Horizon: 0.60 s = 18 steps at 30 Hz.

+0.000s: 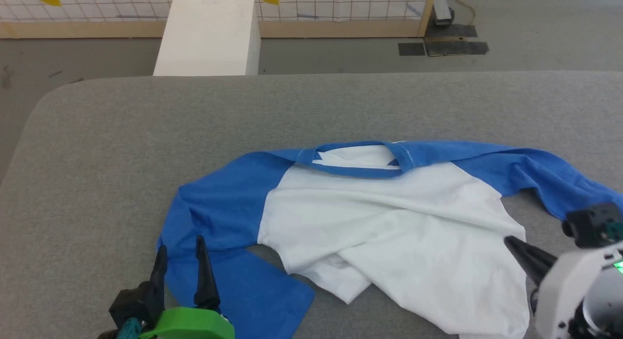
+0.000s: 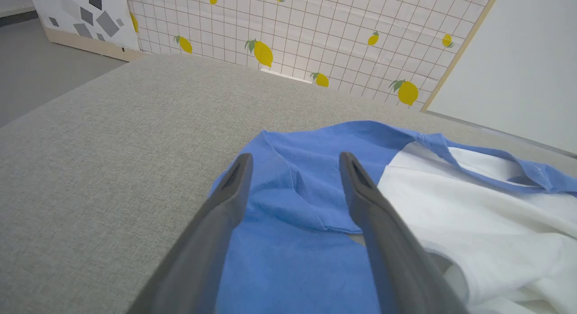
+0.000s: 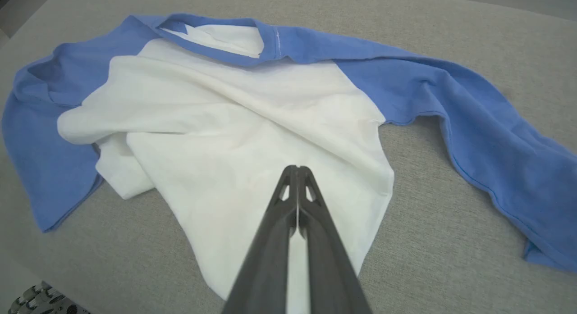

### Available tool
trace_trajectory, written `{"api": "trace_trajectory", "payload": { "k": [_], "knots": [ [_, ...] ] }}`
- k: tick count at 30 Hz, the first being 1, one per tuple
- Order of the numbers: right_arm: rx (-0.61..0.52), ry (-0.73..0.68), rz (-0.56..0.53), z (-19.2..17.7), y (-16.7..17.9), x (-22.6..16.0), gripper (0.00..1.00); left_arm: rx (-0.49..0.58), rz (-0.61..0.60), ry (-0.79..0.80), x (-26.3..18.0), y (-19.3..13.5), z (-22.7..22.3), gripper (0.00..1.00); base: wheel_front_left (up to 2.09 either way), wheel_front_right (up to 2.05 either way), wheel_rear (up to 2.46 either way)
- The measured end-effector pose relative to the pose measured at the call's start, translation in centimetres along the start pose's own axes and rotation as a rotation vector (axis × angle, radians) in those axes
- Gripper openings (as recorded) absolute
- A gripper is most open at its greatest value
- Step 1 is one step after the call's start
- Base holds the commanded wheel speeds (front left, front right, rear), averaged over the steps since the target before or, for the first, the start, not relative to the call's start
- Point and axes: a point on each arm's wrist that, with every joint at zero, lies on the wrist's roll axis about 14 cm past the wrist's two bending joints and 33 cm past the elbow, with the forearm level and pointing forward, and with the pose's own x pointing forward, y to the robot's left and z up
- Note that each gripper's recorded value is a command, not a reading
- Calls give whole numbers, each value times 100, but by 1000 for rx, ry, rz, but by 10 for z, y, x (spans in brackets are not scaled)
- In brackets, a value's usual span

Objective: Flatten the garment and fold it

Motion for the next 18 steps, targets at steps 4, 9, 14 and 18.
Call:
{"api": "trace_trajectory", "payload": {
  "k": [4,9,14,18],
  "knots": [
    [28,-68,-36,3,-2,-9,100,1,-11,8,3,-3,-3,100,0,0,0],
    [13,-162,-18,14,13,-4,100,3,-25,17,5,-7,-5,100,0,0,0],
    [-51,-101,92,6,45,16,100,2,-28,14,6,-8,-3,100,0,0,0],
    [-117,45,165,-22,62,33,100,15,-29,-1,5,-7,1,100,0,0,0]
  ]
}}
